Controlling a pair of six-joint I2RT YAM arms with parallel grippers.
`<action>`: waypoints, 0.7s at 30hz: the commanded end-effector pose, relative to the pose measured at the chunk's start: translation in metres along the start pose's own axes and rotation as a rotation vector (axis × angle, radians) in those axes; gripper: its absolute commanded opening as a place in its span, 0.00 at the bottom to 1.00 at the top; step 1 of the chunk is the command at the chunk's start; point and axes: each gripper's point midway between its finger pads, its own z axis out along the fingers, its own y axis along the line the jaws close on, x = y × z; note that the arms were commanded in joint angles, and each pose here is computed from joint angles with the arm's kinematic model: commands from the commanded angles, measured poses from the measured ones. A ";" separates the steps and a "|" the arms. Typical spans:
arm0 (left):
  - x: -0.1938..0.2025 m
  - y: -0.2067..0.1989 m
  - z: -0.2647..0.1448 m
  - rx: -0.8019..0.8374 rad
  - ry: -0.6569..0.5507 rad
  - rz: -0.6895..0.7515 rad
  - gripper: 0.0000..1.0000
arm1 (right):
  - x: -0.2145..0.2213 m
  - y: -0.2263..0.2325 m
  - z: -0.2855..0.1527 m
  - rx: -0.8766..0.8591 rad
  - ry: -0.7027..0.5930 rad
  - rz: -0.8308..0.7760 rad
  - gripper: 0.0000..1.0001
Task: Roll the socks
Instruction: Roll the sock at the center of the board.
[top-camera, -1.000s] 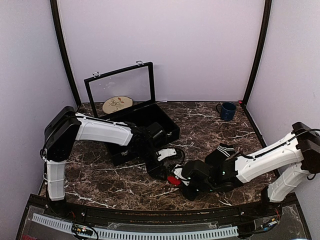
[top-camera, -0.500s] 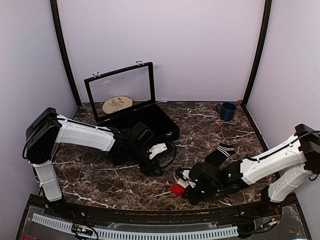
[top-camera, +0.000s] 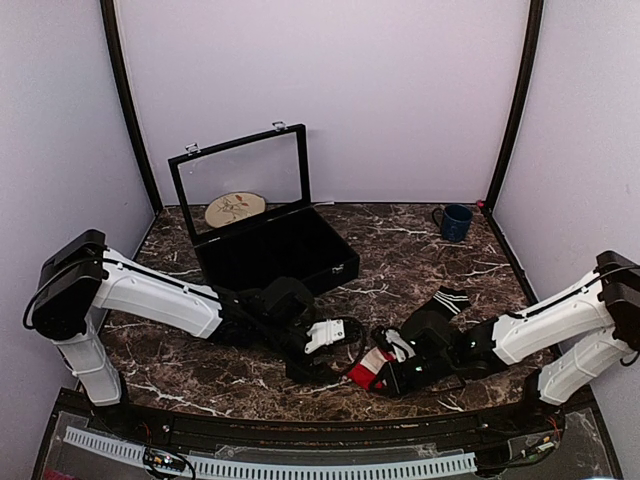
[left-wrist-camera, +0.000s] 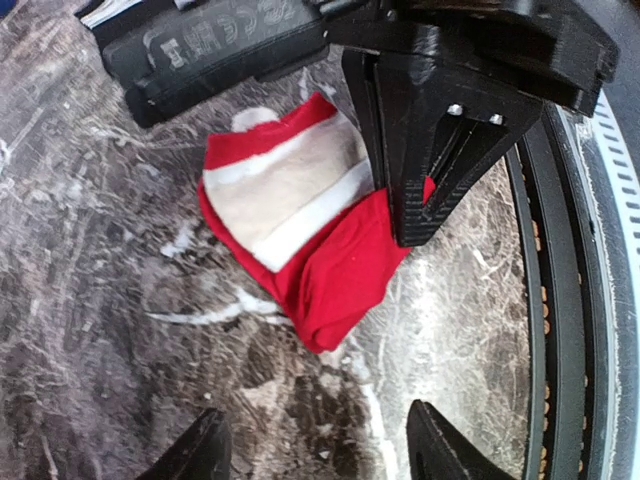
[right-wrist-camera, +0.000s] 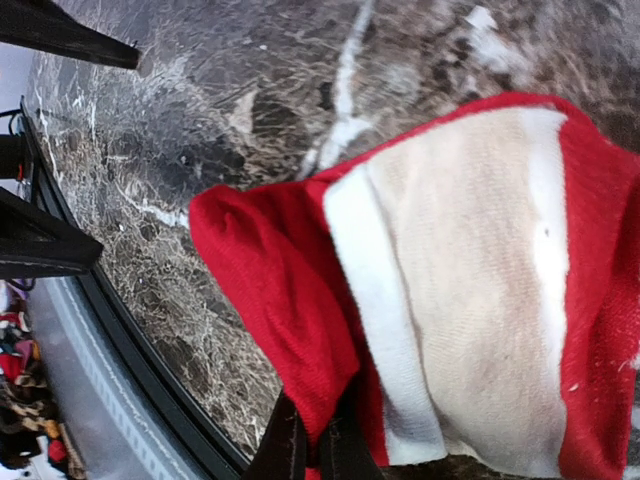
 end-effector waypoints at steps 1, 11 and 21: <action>-0.026 0.002 -0.015 -0.077 -0.103 0.132 0.64 | -0.002 0.009 -0.006 -0.124 0.030 0.107 0.00; -0.030 -0.020 0.003 -0.125 -0.059 0.483 0.64 | 0.005 0.007 -0.007 -0.195 0.126 0.181 0.00; -0.026 -0.026 0.025 -0.175 -0.022 0.662 0.61 | 0.018 0.002 -0.009 -0.222 0.181 0.232 0.00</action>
